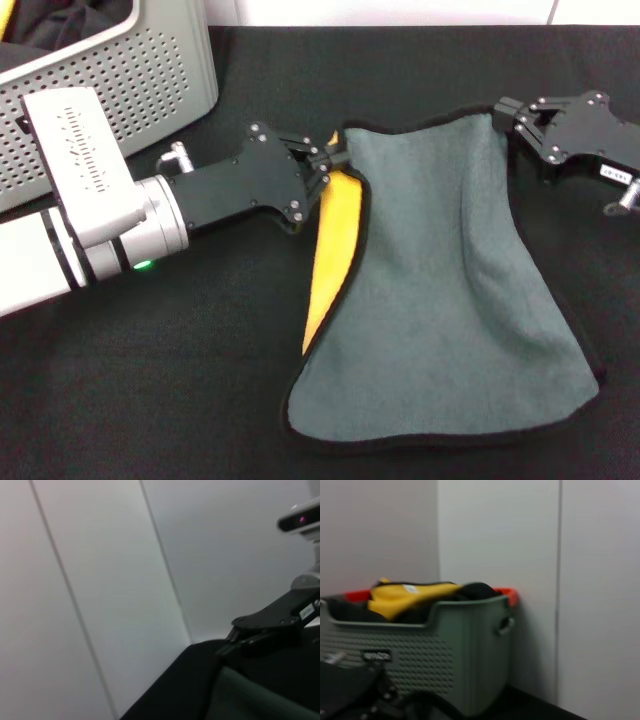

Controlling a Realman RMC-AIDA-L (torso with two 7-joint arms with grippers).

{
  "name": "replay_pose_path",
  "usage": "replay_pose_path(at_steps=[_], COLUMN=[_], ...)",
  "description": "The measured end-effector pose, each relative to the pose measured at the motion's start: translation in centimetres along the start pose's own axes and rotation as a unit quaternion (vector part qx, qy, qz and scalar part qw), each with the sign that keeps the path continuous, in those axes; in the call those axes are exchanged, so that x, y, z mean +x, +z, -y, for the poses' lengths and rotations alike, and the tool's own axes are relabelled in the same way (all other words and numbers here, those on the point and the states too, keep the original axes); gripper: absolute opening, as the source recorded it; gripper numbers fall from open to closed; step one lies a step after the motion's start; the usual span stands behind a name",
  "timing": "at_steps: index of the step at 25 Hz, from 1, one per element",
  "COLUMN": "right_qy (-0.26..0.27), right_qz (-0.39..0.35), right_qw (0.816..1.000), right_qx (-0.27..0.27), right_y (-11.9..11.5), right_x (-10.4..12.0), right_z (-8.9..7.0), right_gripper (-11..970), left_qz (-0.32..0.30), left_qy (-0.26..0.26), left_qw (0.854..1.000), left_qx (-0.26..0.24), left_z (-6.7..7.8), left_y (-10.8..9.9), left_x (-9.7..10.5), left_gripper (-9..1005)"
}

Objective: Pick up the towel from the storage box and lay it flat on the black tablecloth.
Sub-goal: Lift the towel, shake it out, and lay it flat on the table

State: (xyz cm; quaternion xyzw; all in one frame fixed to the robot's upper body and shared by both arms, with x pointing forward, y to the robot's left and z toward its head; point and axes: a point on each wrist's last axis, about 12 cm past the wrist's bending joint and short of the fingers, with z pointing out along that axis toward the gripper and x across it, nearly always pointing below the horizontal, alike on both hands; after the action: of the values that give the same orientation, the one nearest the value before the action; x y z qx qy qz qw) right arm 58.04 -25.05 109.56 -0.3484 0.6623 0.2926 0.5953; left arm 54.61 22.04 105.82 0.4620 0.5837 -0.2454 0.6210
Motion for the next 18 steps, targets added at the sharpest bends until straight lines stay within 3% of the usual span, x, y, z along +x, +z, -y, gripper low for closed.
replay_pose_path(at_steps=[9, 18], right_qy=[-0.006, -0.012], right_qz=[-0.054, -0.096], right_qw=[0.998, 0.994], right_qx=[0.015, 0.054], right_y=[3.0, 3.4], right_x=[0.4, 1.3], right_z=[0.7, 1.4], right_gripper=[62, 64], left_qz=[-0.049, -0.082], left_qy=[0.038, 0.085], left_qw=[0.997, 0.992], left_qx=[-0.048, -0.051], left_z=[-0.5, -0.2], left_y=[-0.2, -0.3], left_x=[1.6, 2.6], left_gripper=[6, 6])
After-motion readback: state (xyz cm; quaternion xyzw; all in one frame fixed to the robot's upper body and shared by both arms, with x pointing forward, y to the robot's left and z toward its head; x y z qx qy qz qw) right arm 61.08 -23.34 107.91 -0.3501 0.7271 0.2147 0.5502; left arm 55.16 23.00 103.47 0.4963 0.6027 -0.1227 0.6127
